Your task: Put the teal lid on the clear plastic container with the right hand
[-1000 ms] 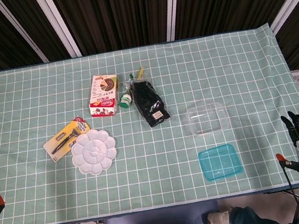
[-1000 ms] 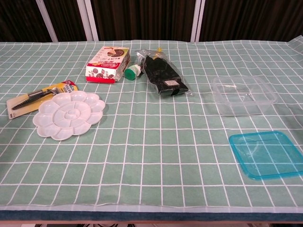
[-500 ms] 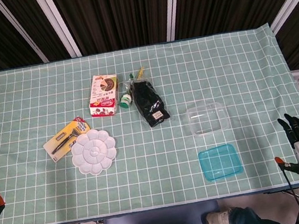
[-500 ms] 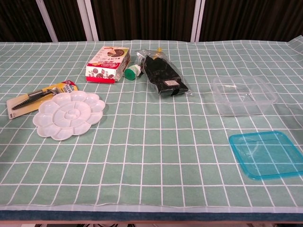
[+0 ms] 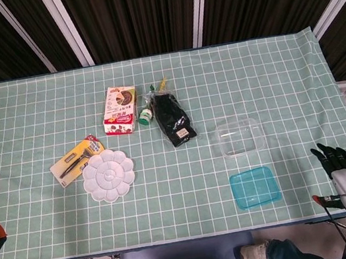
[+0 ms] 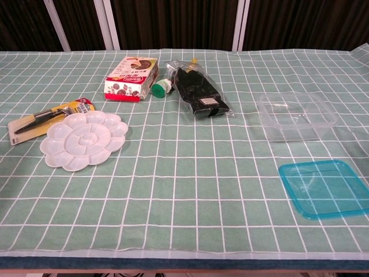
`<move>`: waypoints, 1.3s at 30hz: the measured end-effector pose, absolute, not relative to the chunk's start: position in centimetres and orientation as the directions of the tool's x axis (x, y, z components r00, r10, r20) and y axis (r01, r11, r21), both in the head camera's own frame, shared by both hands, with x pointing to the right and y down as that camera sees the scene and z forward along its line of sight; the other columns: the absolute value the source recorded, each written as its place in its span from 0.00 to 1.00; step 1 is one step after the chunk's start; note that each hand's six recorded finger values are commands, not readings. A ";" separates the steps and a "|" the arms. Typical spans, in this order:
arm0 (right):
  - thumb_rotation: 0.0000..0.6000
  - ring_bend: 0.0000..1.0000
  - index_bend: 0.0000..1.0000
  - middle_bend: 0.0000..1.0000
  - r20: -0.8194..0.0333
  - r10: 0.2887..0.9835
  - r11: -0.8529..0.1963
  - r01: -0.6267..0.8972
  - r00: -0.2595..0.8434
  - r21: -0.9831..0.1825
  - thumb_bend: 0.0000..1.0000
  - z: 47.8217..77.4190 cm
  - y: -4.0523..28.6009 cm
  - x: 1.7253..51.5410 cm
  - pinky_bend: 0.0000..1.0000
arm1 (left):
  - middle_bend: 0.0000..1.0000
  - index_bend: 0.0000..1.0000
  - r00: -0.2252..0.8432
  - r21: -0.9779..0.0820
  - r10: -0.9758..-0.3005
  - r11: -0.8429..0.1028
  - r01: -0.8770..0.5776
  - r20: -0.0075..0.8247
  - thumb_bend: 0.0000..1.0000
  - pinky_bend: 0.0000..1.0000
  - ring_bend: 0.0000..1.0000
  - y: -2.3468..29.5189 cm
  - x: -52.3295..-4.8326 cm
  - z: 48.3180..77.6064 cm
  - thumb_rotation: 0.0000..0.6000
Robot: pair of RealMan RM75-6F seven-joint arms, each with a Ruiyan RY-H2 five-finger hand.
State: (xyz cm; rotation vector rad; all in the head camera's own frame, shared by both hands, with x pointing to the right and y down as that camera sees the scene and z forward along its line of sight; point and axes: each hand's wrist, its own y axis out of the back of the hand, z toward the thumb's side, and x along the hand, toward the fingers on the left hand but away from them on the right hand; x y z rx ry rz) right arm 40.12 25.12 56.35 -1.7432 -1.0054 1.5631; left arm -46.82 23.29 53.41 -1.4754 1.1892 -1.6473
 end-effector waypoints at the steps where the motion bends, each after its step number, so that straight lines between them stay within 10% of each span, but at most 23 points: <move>1: 1.00 0.00 0.00 0.00 -0.561 0.827 -0.560 0.148 0.037 -0.815 0.20 56.5 25.1 39.9 0.00 | 0.00 0.05 -0.186 -0.907 -0.888 -0.405 -0.119 0.421 0.77 0.00 0.00 23.3 -46.9 53.5 1.00; 15: 1.00 0.00 0.00 0.00 -0.751 0.642 -0.763 0.035 0.152 -0.645 0.20 59.3 22.2 35.3 0.00 | 0.00 0.05 -0.193 -0.900 -0.879 -0.420 -0.120 0.436 0.77 0.00 0.00 23.3 -46.8 53.8 1.00; 39: 1.00 0.00 0.00 0.14 -0.804 0.543 -0.818 -0.066 0.241 -0.572 0.20 64.0 22.2 27.8 0.00 | 0.00 0.05 -0.201 -0.897 -0.874 -0.424 -0.123 0.441 0.77 0.00 0.00 23.2 -47.1 53.9 1.00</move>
